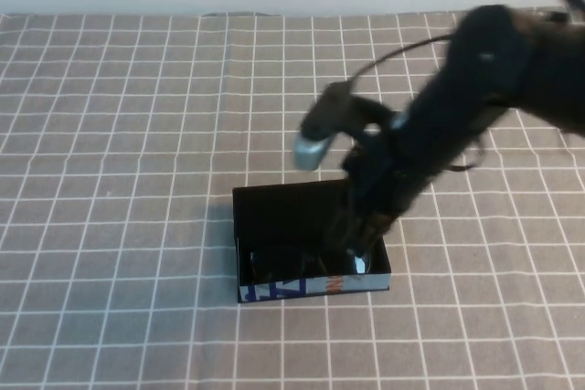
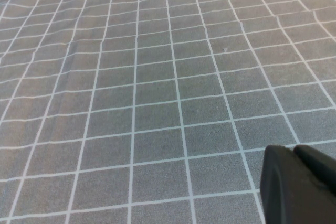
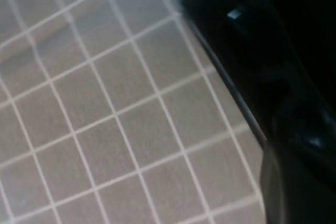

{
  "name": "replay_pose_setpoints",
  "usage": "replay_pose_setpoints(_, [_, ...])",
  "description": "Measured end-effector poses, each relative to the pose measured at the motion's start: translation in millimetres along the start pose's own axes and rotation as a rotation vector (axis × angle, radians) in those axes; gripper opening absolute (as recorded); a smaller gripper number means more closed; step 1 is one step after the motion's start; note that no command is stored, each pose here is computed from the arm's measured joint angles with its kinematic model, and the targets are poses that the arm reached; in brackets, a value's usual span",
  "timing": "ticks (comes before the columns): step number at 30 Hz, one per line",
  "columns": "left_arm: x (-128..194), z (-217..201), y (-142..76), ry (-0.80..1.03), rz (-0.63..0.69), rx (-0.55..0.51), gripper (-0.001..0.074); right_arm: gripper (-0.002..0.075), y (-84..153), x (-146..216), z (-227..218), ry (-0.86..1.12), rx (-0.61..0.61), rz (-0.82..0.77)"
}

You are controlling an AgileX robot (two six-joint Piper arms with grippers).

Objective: Take glasses out of glasses case
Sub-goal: Pick up the glasses from the glasses case

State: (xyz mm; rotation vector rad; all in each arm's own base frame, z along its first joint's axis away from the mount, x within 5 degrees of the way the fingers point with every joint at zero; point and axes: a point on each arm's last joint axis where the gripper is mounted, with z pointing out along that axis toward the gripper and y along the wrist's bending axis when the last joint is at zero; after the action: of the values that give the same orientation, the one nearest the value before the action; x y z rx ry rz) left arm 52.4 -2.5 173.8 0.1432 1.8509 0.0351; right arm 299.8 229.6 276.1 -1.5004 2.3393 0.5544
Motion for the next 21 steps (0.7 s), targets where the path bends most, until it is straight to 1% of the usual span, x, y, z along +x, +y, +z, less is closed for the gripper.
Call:
replay_pose_setpoints(3, [0.0, 0.0, 0.0, 0.000, 0.000, 0.000, -0.0004, 0.0001, -4.1, -22.3, 19.1, 0.049, -0.061, -0.195])
replay_pose_setpoints(5, [0.0, 0.0, 0.0, 0.000, 0.000, 0.000, -0.0004, 0.0036, -9.2, -31.7, 31.3, 0.065, -0.083, -0.280])
replay_pose_setpoints(7, [0.0, 0.0, 0.0, 0.000, 0.000, 0.000, -0.0004, 0.0083, -16.1, -37.7, 43.8, 0.076, -0.091, -0.339])
replay_pose_setpoints(10, [0.0, 0.0, 0.0, 0.000, 0.000, 0.000, -0.0004, 0.0186, -23.2, -38.7, 55.2, 0.102, -0.085, -0.425])
replay_pose_setpoints(13, [0.0, 0.0, 0.0, 0.000, 0.000, 0.000, -0.0004, 0.0285, -23.6, -35.7, 58.4, 0.139, -0.074, -0.486])
replay_pose_setpoints(15, [0.0, 0.0, 0.0, 0.000, 0.000, 0.000, -0.0004, 0.0325, -22.7, -33.8, 61.3, 0.153, -0.073, -0.503])
replay_pose_setpoints(18, [0.0, 0.0, 0.0, 0.000, 0.000, 0.000, -0.0004, 0.0347, -22.6, -32.6, 65.0, 0.157, -0.060, -0.517])
replay_pose_setpoints(21, [0.0, 0.0, 0.0, 0.000, 0.000, 0.000, -0.0004, 0.0353, -24.5, -33.3, 69.0, 0.136, -0.029, -0.538])
